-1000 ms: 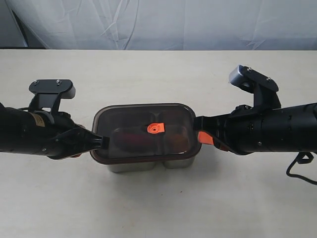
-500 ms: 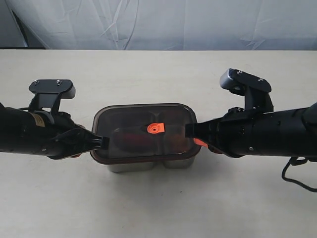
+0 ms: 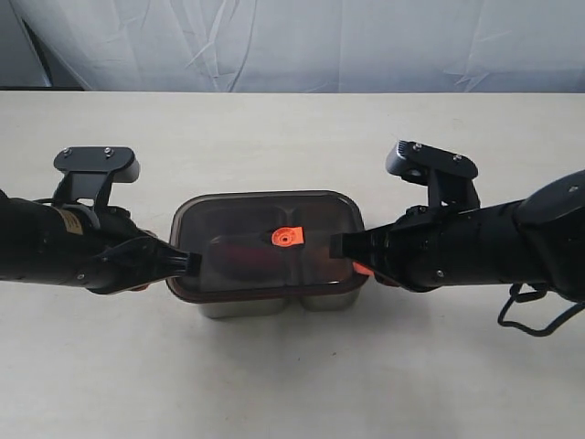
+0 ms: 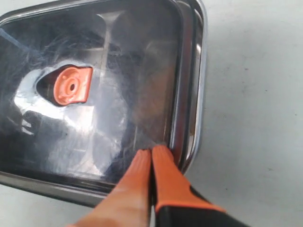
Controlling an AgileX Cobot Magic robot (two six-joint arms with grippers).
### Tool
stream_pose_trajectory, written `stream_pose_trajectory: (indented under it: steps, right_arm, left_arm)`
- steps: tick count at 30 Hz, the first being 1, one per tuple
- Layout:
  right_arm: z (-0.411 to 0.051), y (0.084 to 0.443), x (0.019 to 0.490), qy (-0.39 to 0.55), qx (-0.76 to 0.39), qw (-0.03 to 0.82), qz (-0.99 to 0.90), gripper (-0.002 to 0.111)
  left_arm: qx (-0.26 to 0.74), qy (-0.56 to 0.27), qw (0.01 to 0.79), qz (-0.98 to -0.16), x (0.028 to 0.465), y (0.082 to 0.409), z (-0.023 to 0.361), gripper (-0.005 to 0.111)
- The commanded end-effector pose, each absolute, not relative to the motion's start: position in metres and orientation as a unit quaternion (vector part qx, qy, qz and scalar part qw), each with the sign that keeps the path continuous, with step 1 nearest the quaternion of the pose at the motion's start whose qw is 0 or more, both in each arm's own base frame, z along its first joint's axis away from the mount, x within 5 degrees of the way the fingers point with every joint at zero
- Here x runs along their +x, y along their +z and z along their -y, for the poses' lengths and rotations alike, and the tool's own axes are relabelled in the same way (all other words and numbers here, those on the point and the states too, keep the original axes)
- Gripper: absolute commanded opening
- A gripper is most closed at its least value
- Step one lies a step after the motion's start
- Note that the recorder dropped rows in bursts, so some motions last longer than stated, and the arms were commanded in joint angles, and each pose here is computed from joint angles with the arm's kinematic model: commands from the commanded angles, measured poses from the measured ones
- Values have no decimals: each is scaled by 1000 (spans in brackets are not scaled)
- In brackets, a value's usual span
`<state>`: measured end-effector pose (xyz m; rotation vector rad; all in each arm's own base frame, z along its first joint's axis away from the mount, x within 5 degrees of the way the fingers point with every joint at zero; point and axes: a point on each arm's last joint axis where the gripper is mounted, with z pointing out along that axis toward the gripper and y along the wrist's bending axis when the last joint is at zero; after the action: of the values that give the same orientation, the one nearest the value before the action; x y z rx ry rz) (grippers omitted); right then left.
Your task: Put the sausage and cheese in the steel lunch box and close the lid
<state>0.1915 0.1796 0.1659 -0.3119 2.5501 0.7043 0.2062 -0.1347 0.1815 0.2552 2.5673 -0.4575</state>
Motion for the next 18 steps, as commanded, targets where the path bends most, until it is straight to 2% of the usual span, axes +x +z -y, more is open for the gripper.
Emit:
stream_pose_trajectory:
  steps: [1, 12, 18]
  right_arm:
    - [-181, 159, 193, 247, -119, 229, -934, 0]
    - [-182, 156, 193, 244, -120, 224, -936, 0]
    - [-182, 156, 192, 247, -125, 221, -935, 0]
  left_arm:
    - [95, -168, 257, -947, 207, 182, 135, 0]
    - [107, -164, 261, -945, 207, 184, 134, 0]
    - [114, -176, 302, -930, 202, 204, 131, 0]
